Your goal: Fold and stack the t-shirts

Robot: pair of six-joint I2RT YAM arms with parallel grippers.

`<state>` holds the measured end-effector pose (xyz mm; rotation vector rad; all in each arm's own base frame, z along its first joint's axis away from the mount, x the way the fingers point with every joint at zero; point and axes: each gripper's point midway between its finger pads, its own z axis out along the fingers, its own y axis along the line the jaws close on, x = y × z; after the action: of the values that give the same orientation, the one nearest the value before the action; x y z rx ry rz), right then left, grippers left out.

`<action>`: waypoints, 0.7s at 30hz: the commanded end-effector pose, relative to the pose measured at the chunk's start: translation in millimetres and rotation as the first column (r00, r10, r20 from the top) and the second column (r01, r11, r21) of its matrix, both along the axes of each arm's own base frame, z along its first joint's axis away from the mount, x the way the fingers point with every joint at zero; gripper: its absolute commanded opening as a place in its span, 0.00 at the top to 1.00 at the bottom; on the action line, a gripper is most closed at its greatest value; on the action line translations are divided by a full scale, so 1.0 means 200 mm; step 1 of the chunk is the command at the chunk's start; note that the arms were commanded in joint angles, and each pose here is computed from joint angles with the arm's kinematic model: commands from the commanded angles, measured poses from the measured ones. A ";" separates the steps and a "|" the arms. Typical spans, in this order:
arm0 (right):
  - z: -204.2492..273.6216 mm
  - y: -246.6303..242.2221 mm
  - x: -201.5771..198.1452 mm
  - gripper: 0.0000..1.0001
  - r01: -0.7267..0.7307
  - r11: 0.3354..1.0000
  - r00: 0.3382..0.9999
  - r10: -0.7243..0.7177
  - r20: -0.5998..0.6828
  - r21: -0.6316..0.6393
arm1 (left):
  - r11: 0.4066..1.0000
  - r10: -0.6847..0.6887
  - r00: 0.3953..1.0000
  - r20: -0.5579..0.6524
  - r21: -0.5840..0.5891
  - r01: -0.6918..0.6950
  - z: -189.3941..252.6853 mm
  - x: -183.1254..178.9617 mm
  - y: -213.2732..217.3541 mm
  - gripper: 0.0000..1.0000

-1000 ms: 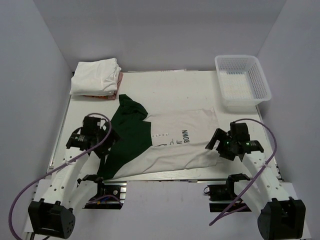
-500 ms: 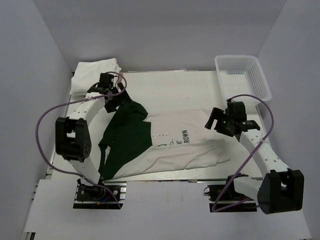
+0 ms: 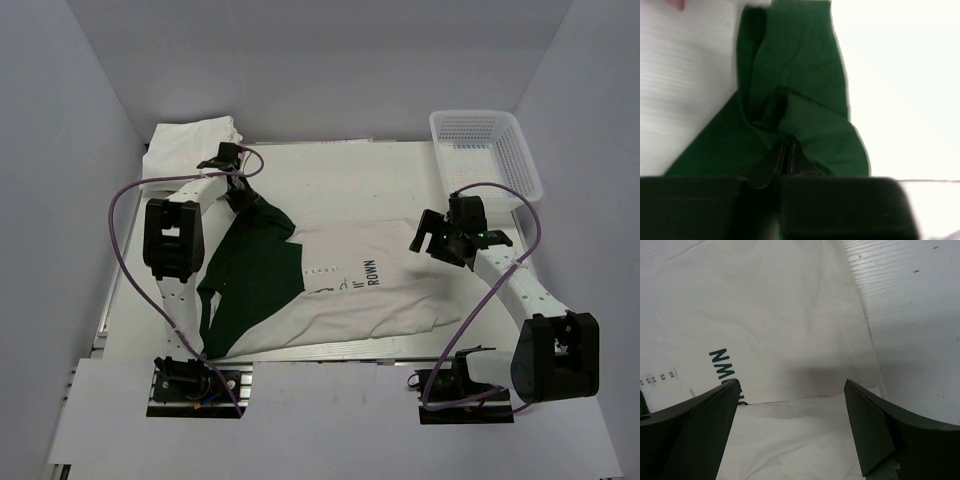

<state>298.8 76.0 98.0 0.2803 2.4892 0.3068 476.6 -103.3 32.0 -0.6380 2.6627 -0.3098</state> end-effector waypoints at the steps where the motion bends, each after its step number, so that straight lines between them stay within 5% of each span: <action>1: 0.06 -0.02 0.07 0.10 0.010 1.000 0.998 -0.008 0.060 -0.026 | 0.999 -0.019 0.994 0.109 -0.038 0.023 0.19 0.10 -0.06 1.00; 11: 0.01 0.00 0.10 0.10 0.001 1.000 0.999 0.000 0.038 -0.023 | 0.980 -0.173 0.952 0.253 -0.058 0.193 0.35 0.26 -0.23 1.00; 16: -0.01 0.00 0.14 0.10 -0.003 0.999 1.000 0.004 0.029 -0.032 | 0.927 -0.345 0.851 0.396 -0.001 0.376 0.40 0.40 -0.46 0.95; 18: -0.02 0.00 0.15 0.10 -0.005 0.999 1.000 0.006 0.026 -0.033 | 0.912 -0.378 0.811 0.446 0.032 0.408 0.46 0.48 -0.52 0.77; 19: -0.02 0.00 0.15 0.10 -0.005 0.999 1.000 0.006 0.023 -0.034 | 0.899 -0.413 0.801 0.432 0.052 0.435 0.44 0.48 -0.55 0.58; 20: -0.02 0.00 0.16 0.10 -0.006 0.999 1.000 0.007 0.022 -0.037 | 0.896 -0.422 0.800 0.426 0.058 0.441 0.42 0.50 -0.55 0.10; 21: -0.02 0.00 0.16 0.10 -0.004 0.999 1.000 0.005 0.023 -0.037 | 0.896 -0.420 0.795 0.438 0.061 0.440 0.43 0.55 -0.57 0.00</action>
<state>309.7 74.9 75.1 0.2883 2.5455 0.2689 569.6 -201.0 97.2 -0.0717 2.3982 -0.5540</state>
